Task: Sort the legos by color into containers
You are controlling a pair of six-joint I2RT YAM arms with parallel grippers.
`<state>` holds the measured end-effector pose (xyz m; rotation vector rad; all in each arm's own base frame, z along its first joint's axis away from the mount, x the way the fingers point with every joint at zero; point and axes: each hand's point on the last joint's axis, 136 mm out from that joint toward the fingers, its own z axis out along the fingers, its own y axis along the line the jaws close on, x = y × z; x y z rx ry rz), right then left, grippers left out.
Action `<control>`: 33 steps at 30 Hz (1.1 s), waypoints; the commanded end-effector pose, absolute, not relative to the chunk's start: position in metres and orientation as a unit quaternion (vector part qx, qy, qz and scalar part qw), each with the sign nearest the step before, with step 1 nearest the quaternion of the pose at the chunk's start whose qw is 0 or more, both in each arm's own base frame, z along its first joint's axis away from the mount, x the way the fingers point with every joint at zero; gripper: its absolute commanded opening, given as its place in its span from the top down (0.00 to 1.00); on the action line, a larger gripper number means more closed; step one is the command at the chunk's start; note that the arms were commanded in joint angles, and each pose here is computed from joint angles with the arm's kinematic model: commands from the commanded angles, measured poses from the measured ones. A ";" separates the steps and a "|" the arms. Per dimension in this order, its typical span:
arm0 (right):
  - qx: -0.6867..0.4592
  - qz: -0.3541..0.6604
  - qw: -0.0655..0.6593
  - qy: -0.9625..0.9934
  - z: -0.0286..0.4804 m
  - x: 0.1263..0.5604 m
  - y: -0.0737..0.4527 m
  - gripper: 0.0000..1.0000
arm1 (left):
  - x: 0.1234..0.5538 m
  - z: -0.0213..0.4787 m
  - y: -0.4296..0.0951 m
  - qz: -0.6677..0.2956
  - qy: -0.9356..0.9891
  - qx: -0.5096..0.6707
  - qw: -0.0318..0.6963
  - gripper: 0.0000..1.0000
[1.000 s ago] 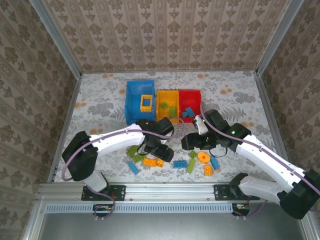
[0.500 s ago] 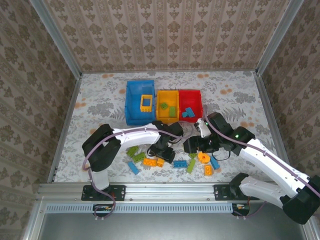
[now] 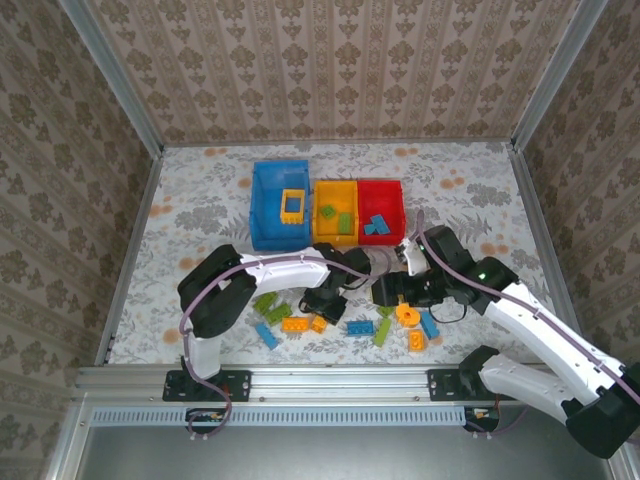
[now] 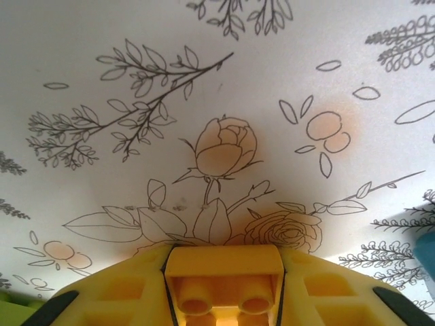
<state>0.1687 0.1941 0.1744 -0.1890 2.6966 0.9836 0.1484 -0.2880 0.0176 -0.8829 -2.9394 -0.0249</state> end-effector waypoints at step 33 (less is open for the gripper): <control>-0.049 0.347 0.301 0.887 0.230 0.271 0.231 0.25 | 0.412 0.097 -0.203 -0.027 -0.982 -0.108 -0.152 0.59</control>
